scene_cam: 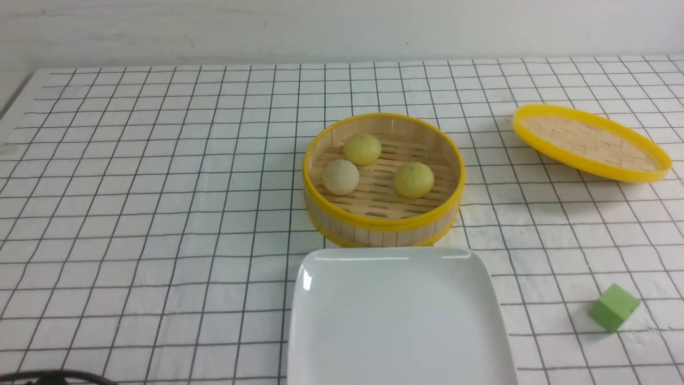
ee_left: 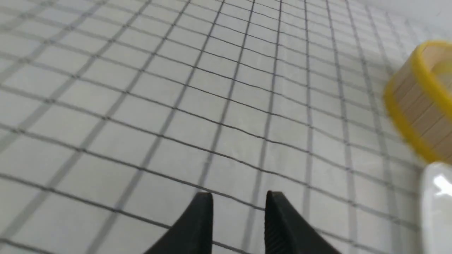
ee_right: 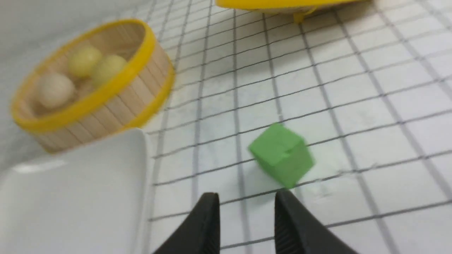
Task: Put the steamed buns into the plate on the white-black tablecloth.
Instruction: 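Reach toward a bun in the bamboo steamer with the right gripper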
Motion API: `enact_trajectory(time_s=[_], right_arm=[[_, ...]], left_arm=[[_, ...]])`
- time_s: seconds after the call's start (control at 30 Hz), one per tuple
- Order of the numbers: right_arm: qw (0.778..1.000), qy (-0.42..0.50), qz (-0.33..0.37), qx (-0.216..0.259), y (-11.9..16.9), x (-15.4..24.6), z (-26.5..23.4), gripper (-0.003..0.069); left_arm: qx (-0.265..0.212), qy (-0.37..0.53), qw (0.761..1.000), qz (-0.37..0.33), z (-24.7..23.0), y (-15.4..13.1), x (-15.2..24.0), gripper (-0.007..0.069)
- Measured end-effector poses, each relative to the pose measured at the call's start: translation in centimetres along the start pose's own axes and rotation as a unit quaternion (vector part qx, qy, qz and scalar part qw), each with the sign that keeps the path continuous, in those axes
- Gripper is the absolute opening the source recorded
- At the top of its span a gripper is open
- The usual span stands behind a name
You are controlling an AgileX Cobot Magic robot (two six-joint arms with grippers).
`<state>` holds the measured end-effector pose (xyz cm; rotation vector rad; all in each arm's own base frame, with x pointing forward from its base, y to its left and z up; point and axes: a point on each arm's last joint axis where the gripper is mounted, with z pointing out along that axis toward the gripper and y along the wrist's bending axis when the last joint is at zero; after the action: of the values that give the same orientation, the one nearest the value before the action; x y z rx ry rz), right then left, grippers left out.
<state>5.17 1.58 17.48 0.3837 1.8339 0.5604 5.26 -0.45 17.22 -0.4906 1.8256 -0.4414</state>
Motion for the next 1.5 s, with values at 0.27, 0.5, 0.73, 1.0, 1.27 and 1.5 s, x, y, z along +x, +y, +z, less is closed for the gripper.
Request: enact_trajectory(time_s=[0.27,0.5,0.73,1.0,1.27,1.5], right_arm=[[0.984,0.008,0.173,-0.047,0.9,0.0,0.0,0.0240],[0.983,-0.015,0.162,-0.082,2.6,-2.1,-1.1,0.0189],[0.997,-0.027,-0.020,-0.066,6.7,-8.1,-3.8,-0.0003],[0.939,0.307,-0.042,0.150,7.2,-11.4,0.5,0.0001],[0.902,0.431,-0.021,-0.020,9.5,-10.3,6.9,0.0068],[0.872,0.475,-0.060,-0.106,12.5,-8.7,13.5,0.0192]], left_arm=[[0.041,0.041,0.945,-0.323,0.0,-0.9,0.5,0.0241],[0.071,0.034,0.962,-0.263,-1.0,-2.4,-1.2,0.0202],[0.115,0.008,0.991,-0.067,-4.8,-7.2,-7.7,0.0021],[-0.073,0.352,0.932,0.044,0.6,-7.4,-8.1,0.0002],[-0.082,0.443,0.891,0.060,5.0,-7.1,-7.2,0.0006],[-0.068,0.470,0.878,0.057,6.3,-7.2,-6.7,0.0040]])
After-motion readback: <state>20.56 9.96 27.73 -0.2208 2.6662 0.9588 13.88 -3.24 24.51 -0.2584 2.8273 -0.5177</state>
